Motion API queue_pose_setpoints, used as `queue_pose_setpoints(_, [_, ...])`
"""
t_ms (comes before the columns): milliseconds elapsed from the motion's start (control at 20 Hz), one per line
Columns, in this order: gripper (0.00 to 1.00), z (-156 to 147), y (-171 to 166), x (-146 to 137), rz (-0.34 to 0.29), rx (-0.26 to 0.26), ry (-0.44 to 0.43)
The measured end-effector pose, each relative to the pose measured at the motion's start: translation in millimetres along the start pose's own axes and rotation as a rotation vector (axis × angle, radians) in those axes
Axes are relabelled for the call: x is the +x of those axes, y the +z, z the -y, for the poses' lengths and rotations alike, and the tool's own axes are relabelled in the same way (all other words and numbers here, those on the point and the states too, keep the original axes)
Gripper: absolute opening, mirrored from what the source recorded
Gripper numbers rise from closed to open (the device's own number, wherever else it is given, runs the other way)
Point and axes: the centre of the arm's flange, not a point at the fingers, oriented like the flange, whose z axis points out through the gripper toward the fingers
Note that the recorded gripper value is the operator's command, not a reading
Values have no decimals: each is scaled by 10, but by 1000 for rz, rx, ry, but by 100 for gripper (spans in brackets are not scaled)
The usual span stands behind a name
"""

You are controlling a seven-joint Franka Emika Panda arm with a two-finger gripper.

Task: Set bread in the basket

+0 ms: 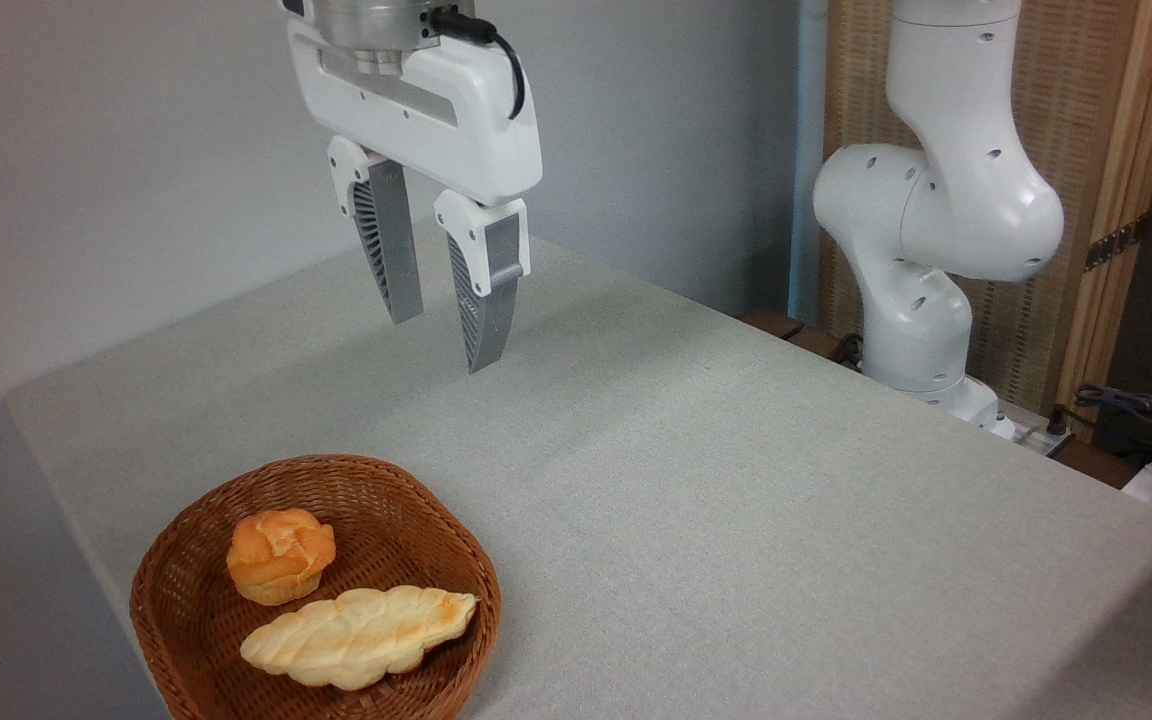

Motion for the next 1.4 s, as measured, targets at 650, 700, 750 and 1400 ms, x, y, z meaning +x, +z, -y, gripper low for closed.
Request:
queue_pose_setpoints(650, [100,-69,134,28,57,10,20])
queue_pose_setpoints(700, [100,-70,136,26,59,9,20])
queue_pose_setpoints(750, [100,-71,137,25,60,8,20])
queue_pose_setpoints(1400, [100,-84,143,26,64,4,19])
